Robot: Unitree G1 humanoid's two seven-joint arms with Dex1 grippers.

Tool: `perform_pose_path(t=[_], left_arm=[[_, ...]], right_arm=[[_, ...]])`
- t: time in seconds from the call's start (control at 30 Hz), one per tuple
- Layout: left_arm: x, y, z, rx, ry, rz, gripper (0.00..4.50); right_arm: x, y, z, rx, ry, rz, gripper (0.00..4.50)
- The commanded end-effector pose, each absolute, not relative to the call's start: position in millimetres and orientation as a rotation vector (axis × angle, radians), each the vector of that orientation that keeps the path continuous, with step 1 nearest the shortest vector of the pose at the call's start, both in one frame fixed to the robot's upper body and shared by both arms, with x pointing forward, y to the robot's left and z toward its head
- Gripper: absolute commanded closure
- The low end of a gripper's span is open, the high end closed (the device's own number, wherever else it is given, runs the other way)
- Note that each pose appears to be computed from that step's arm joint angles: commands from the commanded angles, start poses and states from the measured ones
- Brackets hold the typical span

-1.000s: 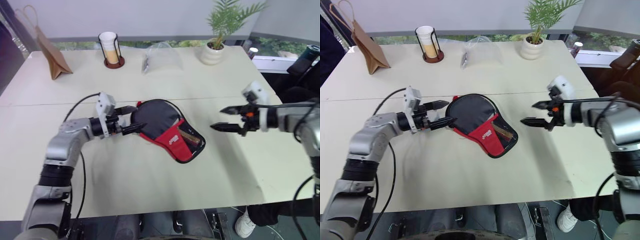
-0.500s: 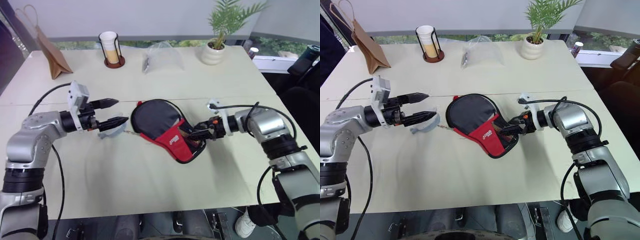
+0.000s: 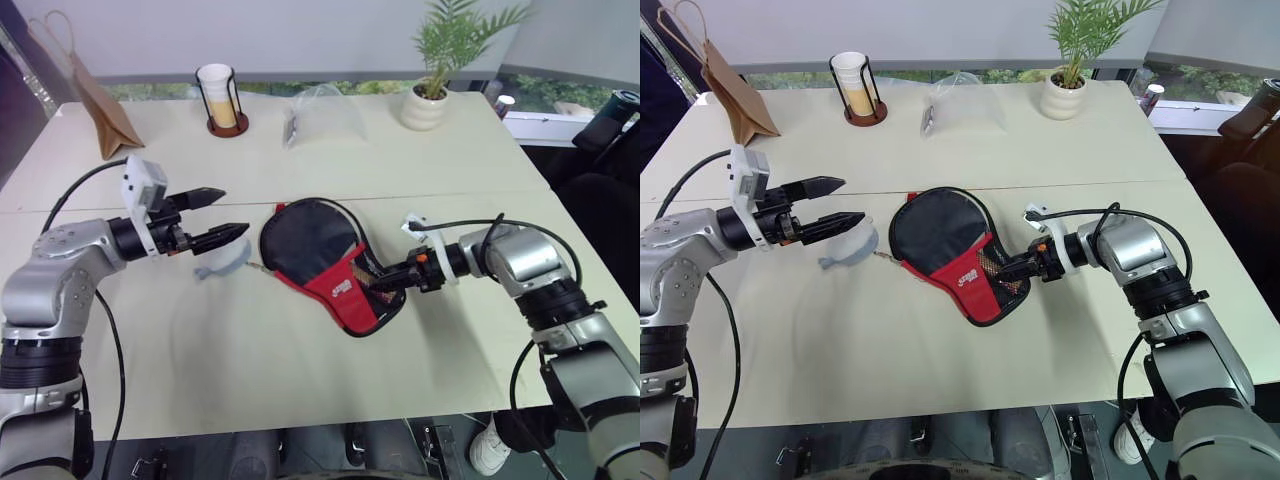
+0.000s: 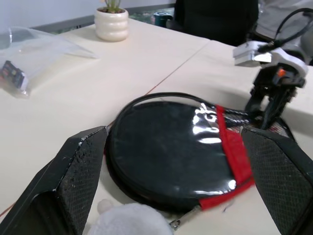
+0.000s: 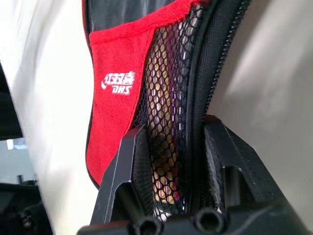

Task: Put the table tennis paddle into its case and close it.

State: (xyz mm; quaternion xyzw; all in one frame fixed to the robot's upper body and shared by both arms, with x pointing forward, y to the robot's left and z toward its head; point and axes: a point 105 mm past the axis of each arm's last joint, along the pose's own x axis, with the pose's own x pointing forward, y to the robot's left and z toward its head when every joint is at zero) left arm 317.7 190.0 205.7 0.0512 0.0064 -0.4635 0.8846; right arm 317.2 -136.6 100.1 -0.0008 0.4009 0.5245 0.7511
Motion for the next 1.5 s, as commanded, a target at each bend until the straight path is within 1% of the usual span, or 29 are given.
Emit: perform_pose_path(t=[0.03,0.13,0.23,0.3,0.43,0.63,0.93,1.13,1.27,1.5], left_arm=[[317.2,193.5,221.7,0.136,-0.048,-0.947,0.00],[316.9,193.7,222.0,0.136,-0.049,-0.946,0.00],[316.6,193.4,222.0,0.134,-0.051,-0.941,0.00],[315.9,193.3,222.0,0.133,-0.052,-0.939,0.00],[315.6,192.1,222.1,0.125,-0.047,-0.936,0.00],[319.1,191.4,224.5,0.119,-0.034,-0.940,0.00],[326.9,184.6,224.4,0.125,-0.010,-0.986,0.00],[328.0,182.0,223.1,0.122,-0.007,-1.003,0.00],[327.5,183.6,222.6,0.117,-0.012,-0.996,0.00],[324.5,183.9,219.3,0.108,-0.020,-0.985,0.00]], right_arm=[[288.2,-125.7,95.9,0.098,0.964,1.176,3.48],[272.8,-120.1,96.1,0.144,1.003,1.140,3.48],[265.2,-116.3,88.7,0.210,1.026,1.008,3.48],[264.9,-116.0,85.3,0.236,1.001,0.959,3.48],[270.8,-111.6,81.6,0.296,0.888,0.805,3.48],[260.3,-100.8,77.9,0.359,0.817,0.664,3.48],[228.7,-79.4,83.2,0.438,0.820,0.644,3.48],[213.0,-78.0,92.4,0.476,0.924,0.611,3.48],[210.3,-80.3,91.8,0.426,0.939,0.614,3.48],[214.8,-92.6,91.0,0.292,0.973,0.637,3.48]])
